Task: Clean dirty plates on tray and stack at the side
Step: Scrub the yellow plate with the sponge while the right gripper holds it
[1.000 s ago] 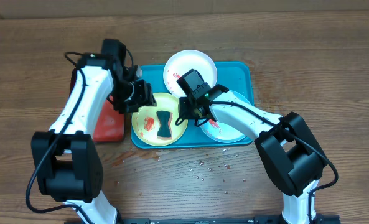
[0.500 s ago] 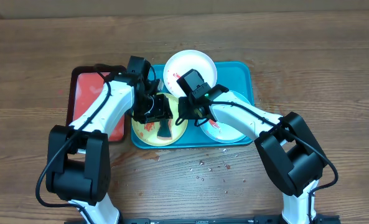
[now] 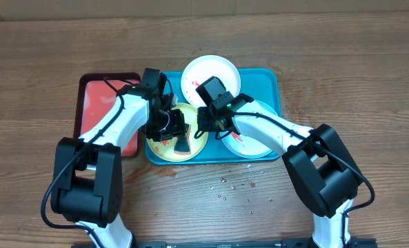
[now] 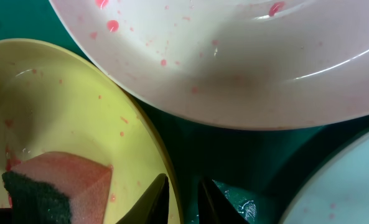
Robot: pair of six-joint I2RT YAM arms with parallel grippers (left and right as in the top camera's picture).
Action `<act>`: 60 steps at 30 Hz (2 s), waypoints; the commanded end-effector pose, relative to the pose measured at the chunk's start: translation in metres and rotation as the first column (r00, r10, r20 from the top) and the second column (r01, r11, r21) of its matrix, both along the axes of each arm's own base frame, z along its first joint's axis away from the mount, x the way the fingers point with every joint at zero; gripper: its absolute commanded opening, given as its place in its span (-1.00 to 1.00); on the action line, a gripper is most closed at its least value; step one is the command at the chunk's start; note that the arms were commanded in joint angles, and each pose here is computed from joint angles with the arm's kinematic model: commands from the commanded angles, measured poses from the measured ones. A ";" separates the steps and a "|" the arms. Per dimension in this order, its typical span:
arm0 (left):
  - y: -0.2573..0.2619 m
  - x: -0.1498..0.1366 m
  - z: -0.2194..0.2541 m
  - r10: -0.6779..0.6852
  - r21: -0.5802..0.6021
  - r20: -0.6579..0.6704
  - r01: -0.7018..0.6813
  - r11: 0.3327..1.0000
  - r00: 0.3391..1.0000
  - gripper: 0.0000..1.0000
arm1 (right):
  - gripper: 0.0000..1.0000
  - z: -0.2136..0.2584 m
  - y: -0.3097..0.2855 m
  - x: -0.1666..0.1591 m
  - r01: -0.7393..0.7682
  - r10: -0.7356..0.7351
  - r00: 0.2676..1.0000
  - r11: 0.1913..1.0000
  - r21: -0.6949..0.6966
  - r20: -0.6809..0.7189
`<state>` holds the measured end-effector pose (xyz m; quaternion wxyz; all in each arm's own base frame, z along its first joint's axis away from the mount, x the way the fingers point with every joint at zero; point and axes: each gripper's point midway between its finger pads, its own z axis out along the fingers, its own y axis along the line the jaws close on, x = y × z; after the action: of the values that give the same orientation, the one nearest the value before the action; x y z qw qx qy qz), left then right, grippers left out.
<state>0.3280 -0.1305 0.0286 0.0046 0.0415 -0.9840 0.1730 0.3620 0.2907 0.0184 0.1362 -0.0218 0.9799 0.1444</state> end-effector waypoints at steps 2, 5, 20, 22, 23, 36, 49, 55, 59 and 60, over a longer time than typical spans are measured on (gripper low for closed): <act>0.002 0.001 -0.008 0.000 0.028 0.003 -0.001 1.000 1.000 0.00 | -0.63 -0.005 0.002 0.000 -0.003 0.003 1.000 1.000 -0.001 -0.005; 0.002 0.002 -0.009 -0.004 0.030 0.009 0.004 1.000 1.000 -0.07 | -0.63 -0.005 0.002 0.000 -0.003 0.003 1.000 1.000 -0.002 -0.005; 0.003 -0.011 -0.034 -0.034 0.041 -0.077 0.037 0.998 0.996 -0.14 | -0.63 -0.003 0.004 0.003 -0.003 0.003 1.000 1.000 0.009 0.008; 0.004 -0.013 -0.039 -0.048 0.043 -0.091 0.052 0.998 0.995 -0.07 | -0.63 -0.002 0.005 0.004 -0.003 0.003 1.000 1.000 0.014 0.015; 0.004 -0.014 -0.041 -0.057 0.043 -0.093 0.061 0.997 0.994 -0.07 | -0.63 -0.002 0.005 0.004 -0.003 0.003 1.000 1.000 0.015 0.016; 0.089 0.002 -0.029 0.121 0.372 -0.084 -0.081 0.925 0.989 -0.91 | -0.63 -0.002 0.005 0.004 -0.007 0.007 1.000 1.000 0.012 0.016; 0.088 0.049 0.006 0.180 0.235 0.015 -0.179 0.955 0.984 -0.92 | -0.63 -0.003 0.005 0.004 -0.010 0.010 1.000 1.000 0.010 0.015; 0.040 0.057 0.015 0.105 0.006 0.029 -0.106 0.994 0.994 -0.92 | -0.67 -0.003 0.005 0.004 -0.010 0.010 1.000 1.000 0.011 0.015; 0.023 0.059 0.014 0.066 -0.005 0.056 -0.065 0.998 0.996 -0.92 | -0.68 -0.003 0.005 0.004 -0.010 0.010 1.000 1.000 0.011 0.016; 0.019 0.059 0.013 0.056 -0.006 0.061 -0.056 0.998 0.997 -0.92 | -0.68 -0.003 0.005 0.004 -0.010 0.010 1.000 1.000 0.011 0.016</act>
<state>0.3860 -0.0836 0.0388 -0.0292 0.1005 -0.9845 0.1406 0.3624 0.3002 0.0214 0.1413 -0.0288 0.9765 0.1604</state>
